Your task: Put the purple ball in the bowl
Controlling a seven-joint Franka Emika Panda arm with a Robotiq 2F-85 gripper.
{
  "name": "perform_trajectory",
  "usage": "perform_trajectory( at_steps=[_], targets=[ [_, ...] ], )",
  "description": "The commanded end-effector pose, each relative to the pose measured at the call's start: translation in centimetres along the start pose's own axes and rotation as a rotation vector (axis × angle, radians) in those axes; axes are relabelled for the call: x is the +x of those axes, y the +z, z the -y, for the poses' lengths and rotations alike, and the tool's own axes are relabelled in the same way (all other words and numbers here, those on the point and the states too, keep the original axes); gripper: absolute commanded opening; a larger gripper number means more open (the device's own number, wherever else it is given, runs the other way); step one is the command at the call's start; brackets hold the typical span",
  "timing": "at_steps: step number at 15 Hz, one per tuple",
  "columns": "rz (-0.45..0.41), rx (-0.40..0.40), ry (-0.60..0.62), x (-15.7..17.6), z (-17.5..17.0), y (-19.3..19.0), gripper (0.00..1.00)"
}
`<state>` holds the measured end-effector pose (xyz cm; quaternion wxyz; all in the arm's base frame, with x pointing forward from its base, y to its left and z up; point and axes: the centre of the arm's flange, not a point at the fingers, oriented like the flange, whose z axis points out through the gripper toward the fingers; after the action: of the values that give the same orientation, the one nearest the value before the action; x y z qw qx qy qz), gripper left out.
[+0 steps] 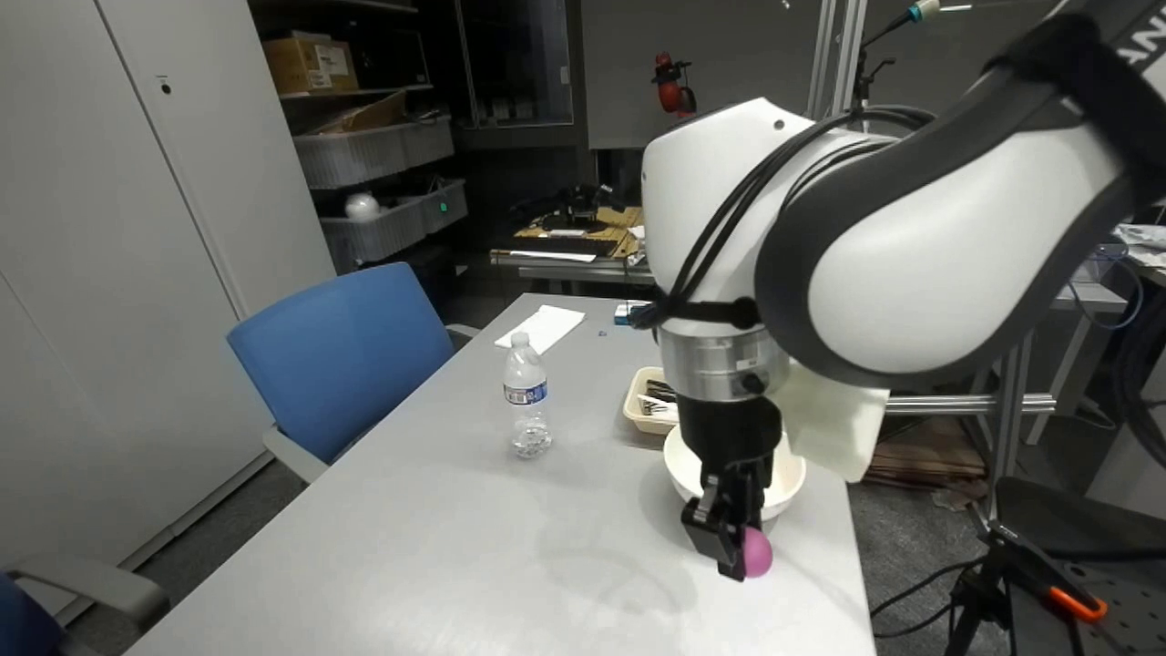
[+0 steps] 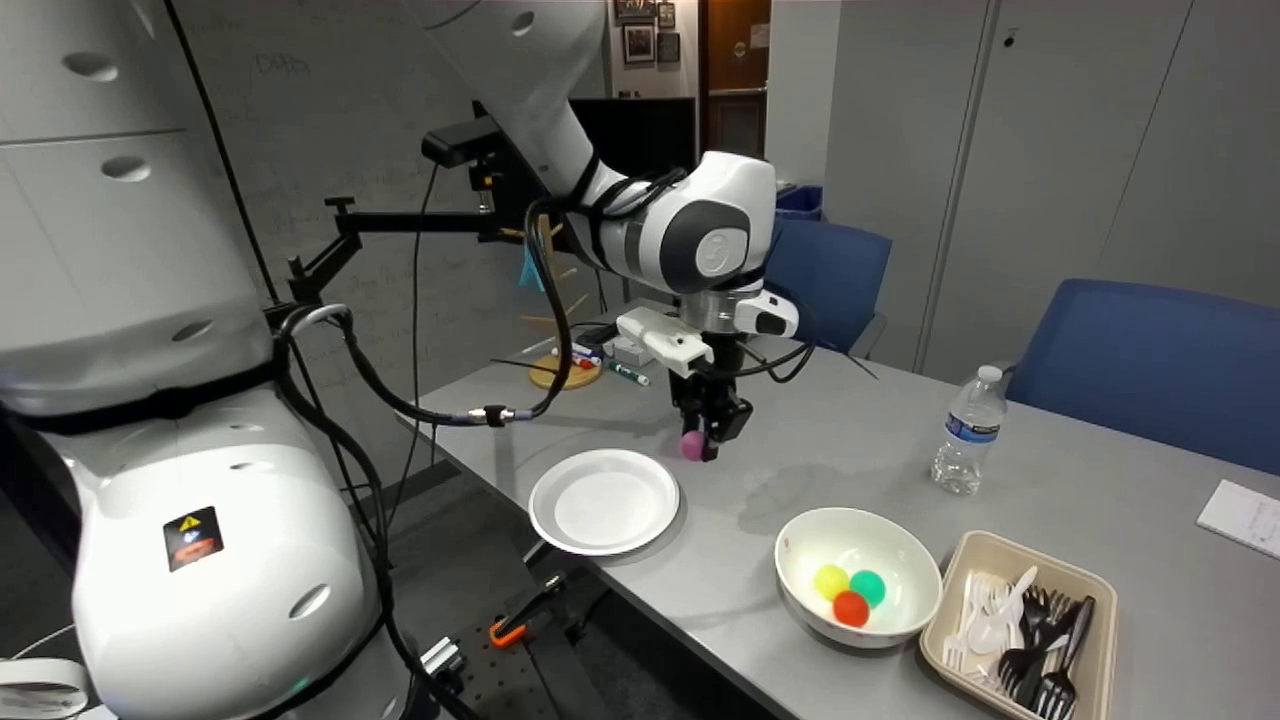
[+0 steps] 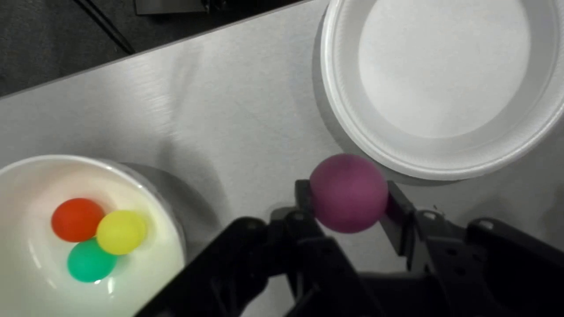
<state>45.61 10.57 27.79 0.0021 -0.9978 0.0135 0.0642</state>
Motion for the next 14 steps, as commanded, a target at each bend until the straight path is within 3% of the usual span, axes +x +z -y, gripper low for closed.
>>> perform_trajectory(
  at_steps=[1,6,7,10,14],
  targets=[
    [-0.004,-0.004,0.007,-0.1,-0.6,-0.7,0.41],
    [-0.006,-0.008,0.013,-0.6,-1.2,-1.1,0.41],
    [-0.005,-0.009,0.013,-0.6,-1.2,-1.1,0.16],
    [-0.048,-0.042,0.030,0.7,-3.7,-1.0,0.16],
    [-0.126,-0.094,0.082,2.7,-9.6,-0.8,0.16]
  ],
)
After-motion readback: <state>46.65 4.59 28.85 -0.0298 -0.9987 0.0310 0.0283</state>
